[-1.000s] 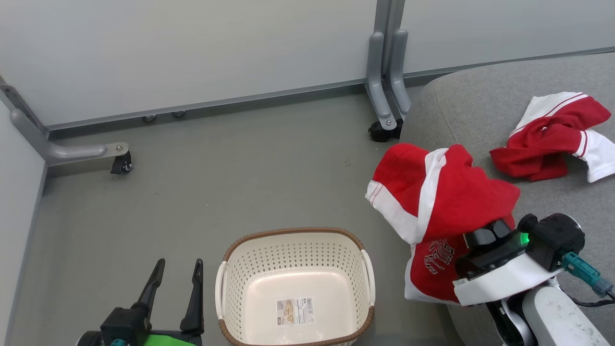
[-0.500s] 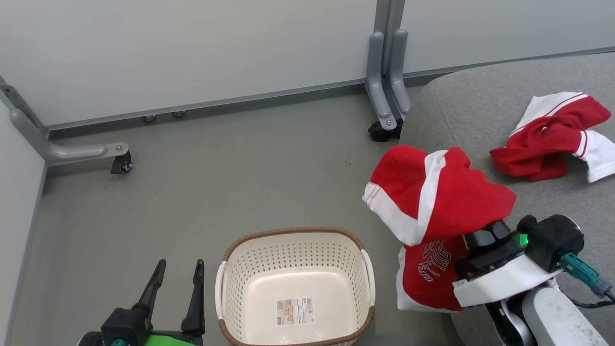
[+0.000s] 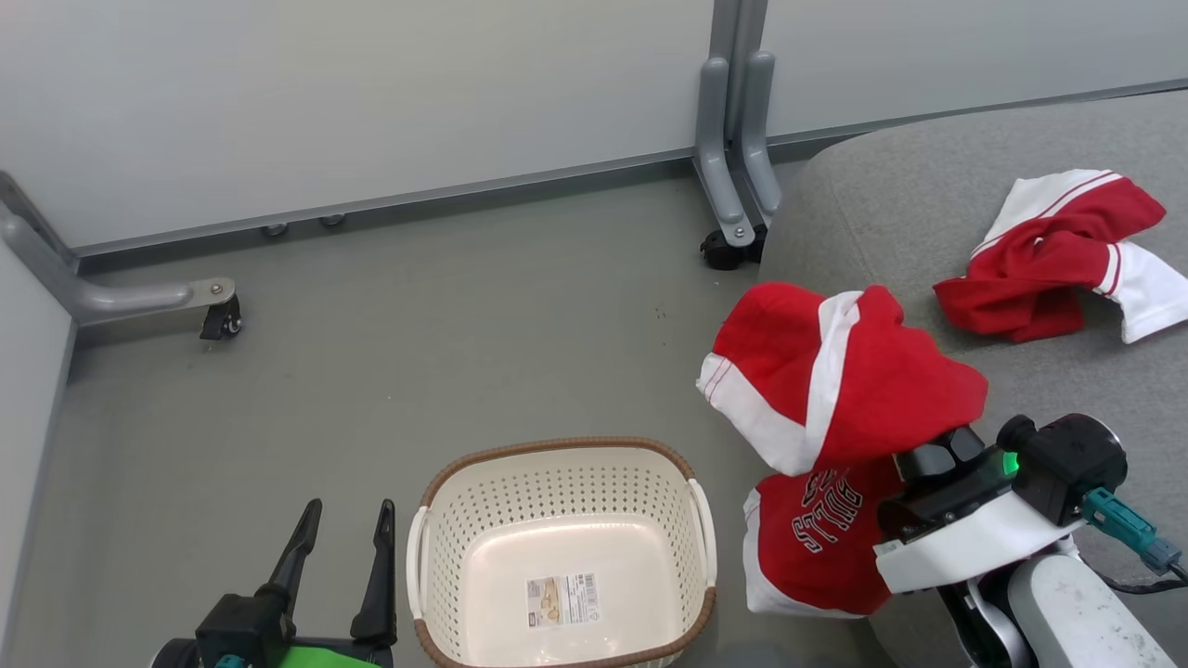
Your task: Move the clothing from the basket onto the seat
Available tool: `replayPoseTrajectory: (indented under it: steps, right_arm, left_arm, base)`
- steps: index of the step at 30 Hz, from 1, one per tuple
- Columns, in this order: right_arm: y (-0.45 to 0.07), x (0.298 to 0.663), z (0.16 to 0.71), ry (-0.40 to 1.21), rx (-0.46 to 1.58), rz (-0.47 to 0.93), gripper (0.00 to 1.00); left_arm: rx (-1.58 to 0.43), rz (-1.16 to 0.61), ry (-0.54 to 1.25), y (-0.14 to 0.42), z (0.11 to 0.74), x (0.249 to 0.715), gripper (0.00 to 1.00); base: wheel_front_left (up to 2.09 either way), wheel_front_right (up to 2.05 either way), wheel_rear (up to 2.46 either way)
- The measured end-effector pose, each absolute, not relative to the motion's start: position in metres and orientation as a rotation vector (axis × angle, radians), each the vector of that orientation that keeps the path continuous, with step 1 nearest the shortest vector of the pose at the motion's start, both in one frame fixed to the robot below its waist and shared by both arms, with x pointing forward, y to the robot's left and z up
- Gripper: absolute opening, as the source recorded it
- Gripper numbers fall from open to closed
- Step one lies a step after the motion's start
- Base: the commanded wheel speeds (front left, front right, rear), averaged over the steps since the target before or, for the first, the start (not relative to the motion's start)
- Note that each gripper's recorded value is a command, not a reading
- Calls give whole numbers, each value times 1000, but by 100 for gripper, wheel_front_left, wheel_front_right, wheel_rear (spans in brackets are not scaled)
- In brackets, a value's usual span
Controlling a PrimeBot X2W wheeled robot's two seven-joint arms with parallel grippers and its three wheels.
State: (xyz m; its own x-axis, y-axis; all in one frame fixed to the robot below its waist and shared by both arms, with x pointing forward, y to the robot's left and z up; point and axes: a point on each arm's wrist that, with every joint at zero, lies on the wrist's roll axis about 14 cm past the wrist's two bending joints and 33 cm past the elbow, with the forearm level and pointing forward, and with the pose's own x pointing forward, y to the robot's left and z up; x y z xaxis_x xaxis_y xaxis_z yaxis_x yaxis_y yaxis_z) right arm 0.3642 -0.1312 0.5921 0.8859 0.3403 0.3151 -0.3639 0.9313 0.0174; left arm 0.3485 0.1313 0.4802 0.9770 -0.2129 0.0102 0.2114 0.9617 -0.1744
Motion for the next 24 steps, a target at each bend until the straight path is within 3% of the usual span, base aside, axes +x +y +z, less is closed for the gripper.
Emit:
replayPoseTrajectory:
  steps: [12,24]
  right_arm:
    - [-165,356,596,-326,35,272,0]
    - [-225,333,598,-323,-16,84,0]
  left_arm:
    - [-182,-320,24,97,478,363,100]
    - [-189,-501,26,36,481,385,100]
  base:
    - [0,0,0]
    - [0,0,0]
